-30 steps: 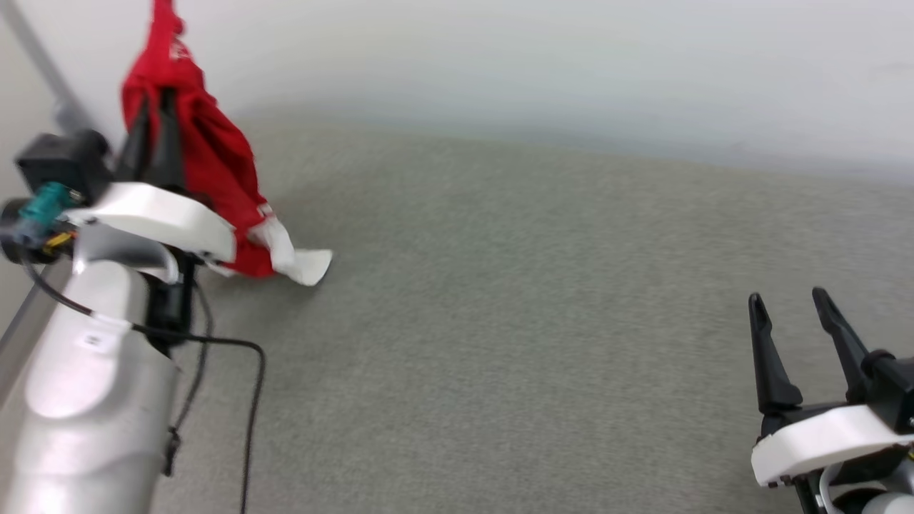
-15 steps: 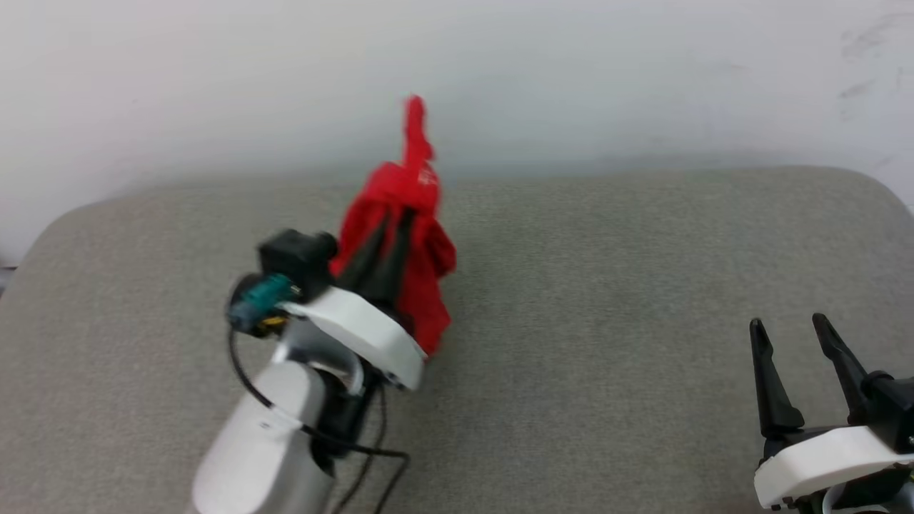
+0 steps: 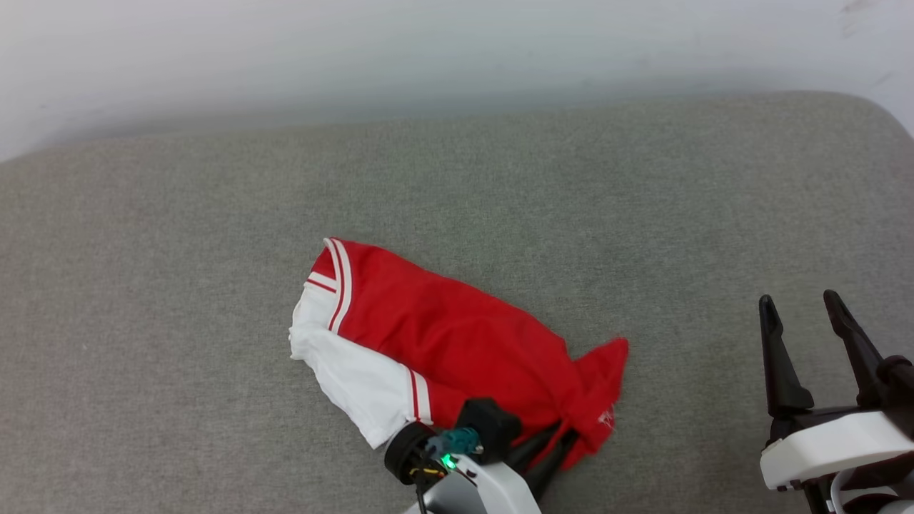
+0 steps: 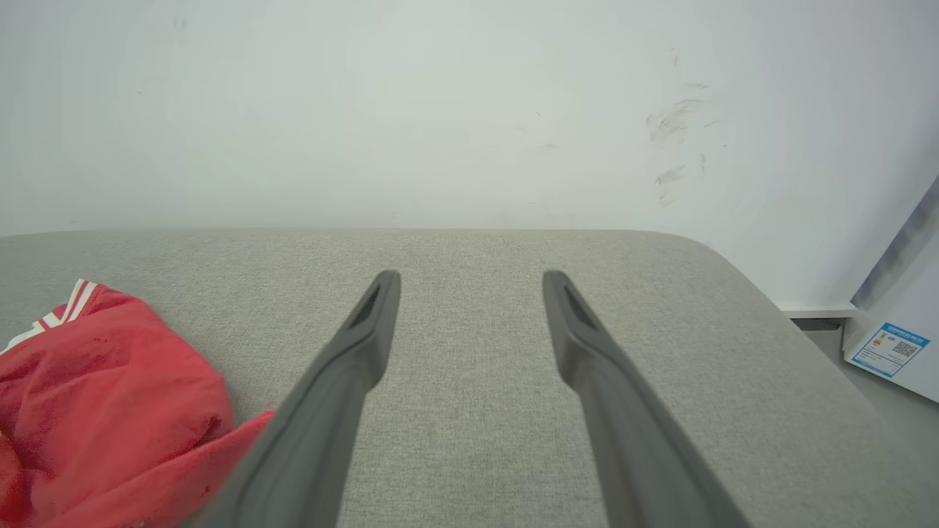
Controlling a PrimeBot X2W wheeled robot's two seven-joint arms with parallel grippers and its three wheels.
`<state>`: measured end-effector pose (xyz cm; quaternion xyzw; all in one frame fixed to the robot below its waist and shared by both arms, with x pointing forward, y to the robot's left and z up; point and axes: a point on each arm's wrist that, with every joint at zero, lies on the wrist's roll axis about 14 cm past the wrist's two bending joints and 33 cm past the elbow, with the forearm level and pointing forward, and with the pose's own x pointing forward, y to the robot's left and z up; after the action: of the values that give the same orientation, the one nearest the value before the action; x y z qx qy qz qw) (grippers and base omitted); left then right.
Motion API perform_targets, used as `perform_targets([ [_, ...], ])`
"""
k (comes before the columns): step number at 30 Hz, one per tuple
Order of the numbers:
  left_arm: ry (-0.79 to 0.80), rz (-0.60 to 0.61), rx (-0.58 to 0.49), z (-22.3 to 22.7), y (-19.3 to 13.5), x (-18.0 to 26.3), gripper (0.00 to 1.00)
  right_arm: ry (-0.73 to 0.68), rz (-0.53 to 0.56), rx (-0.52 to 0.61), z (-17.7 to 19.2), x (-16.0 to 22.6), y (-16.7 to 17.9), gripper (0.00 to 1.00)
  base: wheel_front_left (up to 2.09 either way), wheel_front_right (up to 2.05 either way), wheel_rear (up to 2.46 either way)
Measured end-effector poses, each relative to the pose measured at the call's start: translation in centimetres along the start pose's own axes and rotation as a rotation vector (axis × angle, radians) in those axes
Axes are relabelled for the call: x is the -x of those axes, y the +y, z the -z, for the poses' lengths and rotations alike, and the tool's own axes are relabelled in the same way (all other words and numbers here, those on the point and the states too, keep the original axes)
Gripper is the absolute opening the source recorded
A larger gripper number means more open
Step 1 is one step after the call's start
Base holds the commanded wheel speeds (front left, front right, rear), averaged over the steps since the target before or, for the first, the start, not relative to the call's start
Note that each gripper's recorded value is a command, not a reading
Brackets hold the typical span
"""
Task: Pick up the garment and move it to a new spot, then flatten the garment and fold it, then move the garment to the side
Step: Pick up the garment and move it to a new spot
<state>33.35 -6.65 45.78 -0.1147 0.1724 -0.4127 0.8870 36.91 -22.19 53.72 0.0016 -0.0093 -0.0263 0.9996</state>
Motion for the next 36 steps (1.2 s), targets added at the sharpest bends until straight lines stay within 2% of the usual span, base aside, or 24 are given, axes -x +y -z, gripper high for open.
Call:
perform_targets([
  [2,0.038,0.019,0.004,1.3,-0.4,-0.1,0.04,0.008,-0.004,0.0,0.4,-0.5,0.1,1.0,0.0,0.0,0.0],
  [3,0.053,0.024,0.005,1.9,-0.5,-0.1,0.27,0.012,-0.007,0.0,0.6,-0.7,0.2,1.0,0.0,0.0,0.0],
  [5,0.07,0.034,0.003,2.5,-0.9,0.0,0.87,0.019,-0.017,-0.002,0.8,-1.0,0.6,1.0,0.0,0.0,0.0],
  [6,0.066,0.037,-0.001,2.5,-0.9,0.1,1.0,0.016,-0.019,-0.003,0.8,-1.1,0.7,1.0,0.0,0.0,0.0],
  [14,-0.162,-0.021,-0.103,-3.9,0.0,0.7,1.0,-0.022,-0.038,-0.004,-0.7,-0.5,1.3,1.0,0.0,0.0,0.0],
  [24,-0.484,-0.298,-0.209,-12.4,5.2,5.8,1.0,-0.049,-0.067,-0.006,-2.1,0.8,2.1,1.0,0.0,0.0,0.0],
  [30,-0.542,-0.513,-0.233,-13.3,9.8,10.4,1.0,-0.053,-0.085,-0.011,-2.4,1.3,2.7,1.0,0.0,0.0,0.0],
  [36,-0.537,-0.679,-0.219,-12.1,13.2,14.4,1.0,-0.052,-0.089,-0.026,-2.3,1.9,2.8,1.0,0.0,0.0,0.0],
])
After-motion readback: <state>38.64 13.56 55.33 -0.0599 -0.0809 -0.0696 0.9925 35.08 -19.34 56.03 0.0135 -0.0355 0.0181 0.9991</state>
